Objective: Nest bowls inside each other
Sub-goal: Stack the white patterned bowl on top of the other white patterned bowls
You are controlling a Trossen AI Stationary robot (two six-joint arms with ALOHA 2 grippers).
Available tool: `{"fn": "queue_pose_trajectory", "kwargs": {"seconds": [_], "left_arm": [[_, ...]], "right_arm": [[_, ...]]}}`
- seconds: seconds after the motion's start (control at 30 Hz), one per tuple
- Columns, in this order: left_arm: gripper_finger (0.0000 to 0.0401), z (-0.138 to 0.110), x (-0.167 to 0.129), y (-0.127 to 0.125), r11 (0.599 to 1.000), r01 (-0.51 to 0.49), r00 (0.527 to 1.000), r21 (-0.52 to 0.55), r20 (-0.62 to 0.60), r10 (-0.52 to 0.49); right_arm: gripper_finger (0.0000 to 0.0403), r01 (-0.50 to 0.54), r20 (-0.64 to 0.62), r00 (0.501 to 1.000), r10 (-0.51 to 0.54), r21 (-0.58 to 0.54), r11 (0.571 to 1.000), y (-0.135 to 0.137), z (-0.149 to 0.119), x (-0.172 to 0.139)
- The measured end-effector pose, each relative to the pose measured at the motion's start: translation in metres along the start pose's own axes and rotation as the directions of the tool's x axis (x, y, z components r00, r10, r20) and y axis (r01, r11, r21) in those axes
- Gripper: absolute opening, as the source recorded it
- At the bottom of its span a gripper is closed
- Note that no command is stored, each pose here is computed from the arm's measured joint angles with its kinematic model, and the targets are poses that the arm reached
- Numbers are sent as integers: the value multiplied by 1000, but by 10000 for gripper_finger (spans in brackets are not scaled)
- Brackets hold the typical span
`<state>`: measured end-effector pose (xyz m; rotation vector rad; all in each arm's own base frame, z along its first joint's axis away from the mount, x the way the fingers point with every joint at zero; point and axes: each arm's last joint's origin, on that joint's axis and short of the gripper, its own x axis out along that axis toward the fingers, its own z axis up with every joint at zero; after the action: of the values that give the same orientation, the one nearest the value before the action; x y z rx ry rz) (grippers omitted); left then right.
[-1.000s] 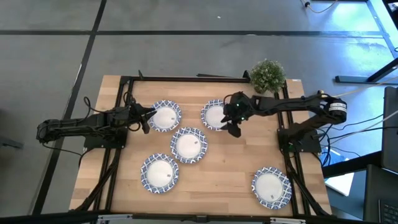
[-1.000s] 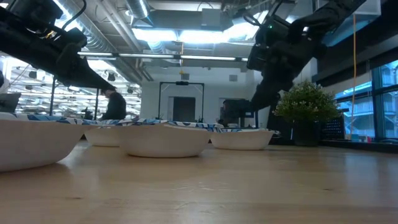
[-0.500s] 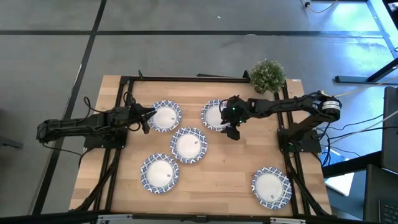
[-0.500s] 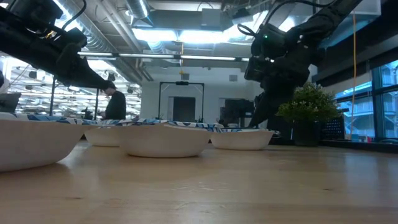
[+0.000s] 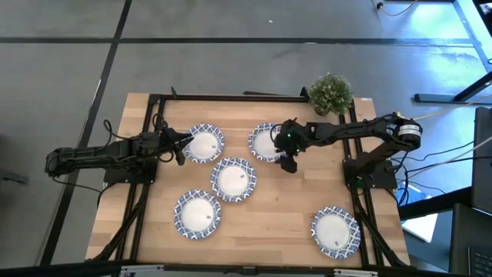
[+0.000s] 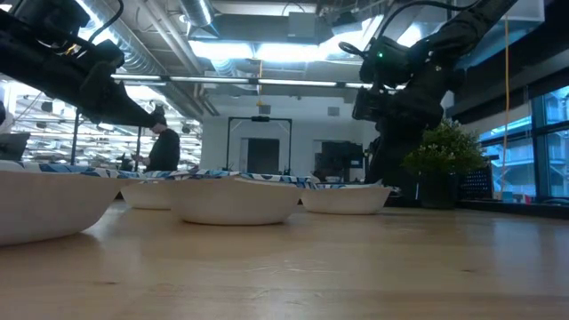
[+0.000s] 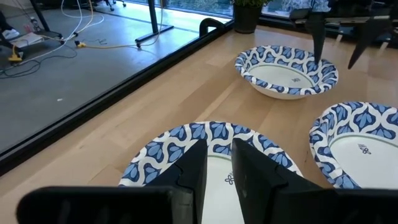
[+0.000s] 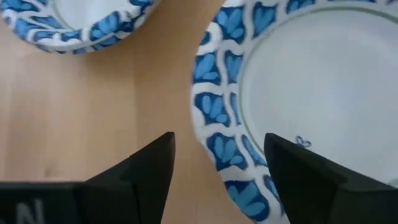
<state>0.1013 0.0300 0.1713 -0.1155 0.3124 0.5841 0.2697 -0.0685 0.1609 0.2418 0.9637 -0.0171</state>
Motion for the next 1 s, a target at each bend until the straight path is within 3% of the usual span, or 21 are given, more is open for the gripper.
{"fn": "queue_pose_trajectory", "kwargs": {"seconds": [0.2, 1.0], "left_arm": [[69, 0, 0, 0, 1000, 0, 1000, 1, 0, 0], [69, 0, 0, 0, 1000, 0, 1000, 1, -1, 0]], "right_arm": [[230, 37, -58, 998, -36, 15, 999, -2, -6, 2], [157, 46, -91, 995, -43, 26, 999, -2, -9, 3]]}}
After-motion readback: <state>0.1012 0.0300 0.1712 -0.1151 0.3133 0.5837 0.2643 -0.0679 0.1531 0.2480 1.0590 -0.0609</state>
